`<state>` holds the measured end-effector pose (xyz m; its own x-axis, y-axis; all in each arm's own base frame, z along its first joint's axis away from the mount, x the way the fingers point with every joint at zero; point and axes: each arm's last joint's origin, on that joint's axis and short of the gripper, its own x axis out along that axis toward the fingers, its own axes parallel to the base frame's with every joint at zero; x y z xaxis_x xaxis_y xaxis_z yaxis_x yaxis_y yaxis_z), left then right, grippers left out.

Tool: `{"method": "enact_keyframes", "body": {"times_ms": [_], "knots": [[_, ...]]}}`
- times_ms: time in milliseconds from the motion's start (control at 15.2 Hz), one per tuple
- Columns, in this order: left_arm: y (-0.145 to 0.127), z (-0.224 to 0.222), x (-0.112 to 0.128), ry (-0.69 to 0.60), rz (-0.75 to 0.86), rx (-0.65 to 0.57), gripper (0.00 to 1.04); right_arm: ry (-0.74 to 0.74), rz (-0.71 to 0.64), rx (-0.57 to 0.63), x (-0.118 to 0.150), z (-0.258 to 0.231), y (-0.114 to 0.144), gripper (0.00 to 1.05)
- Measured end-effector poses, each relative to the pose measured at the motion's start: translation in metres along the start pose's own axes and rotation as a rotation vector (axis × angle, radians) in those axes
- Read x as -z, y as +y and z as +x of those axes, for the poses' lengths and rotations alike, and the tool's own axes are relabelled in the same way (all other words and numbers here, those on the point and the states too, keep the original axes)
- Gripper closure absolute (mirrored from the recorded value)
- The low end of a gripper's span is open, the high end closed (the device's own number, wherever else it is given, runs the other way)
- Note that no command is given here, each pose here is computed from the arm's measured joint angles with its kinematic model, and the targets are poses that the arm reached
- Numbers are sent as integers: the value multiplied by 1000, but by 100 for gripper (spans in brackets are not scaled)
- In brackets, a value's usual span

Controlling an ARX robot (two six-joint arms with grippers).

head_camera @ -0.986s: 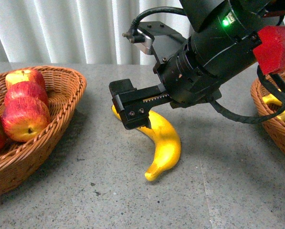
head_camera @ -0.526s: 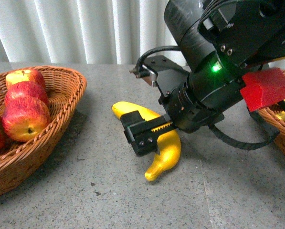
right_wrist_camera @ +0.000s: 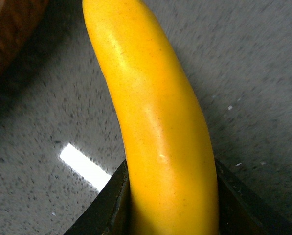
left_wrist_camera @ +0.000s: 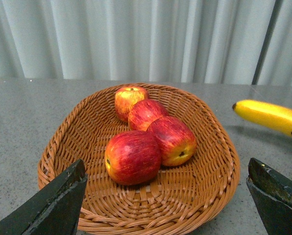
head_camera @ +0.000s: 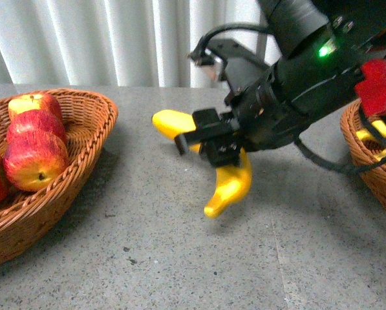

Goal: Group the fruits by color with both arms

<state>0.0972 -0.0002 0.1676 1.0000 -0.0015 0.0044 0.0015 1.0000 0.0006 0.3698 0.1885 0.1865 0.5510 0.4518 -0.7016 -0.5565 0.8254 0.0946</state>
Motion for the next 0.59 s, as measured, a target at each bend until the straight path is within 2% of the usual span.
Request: {"method": "enact_keyframes", "body": {"times_ms": [131, 263, 394, 591], "knots": [[0, 0, 0, 0, 0, 0, 7, -226, 61, -50, -32, -52, -24, 65], [0, 0, 0, 0, 0, 0, 7, -425, 63, -31, -43, -112, -57, 65], [0, 0, 0, 0, 0, 0, 7, -469, 27, 84, -25, -143, -95, 65], [0, 0, 0, 0, 0, 0, 7, -323, 14, 188, 33, -156, -154, 65]]}}
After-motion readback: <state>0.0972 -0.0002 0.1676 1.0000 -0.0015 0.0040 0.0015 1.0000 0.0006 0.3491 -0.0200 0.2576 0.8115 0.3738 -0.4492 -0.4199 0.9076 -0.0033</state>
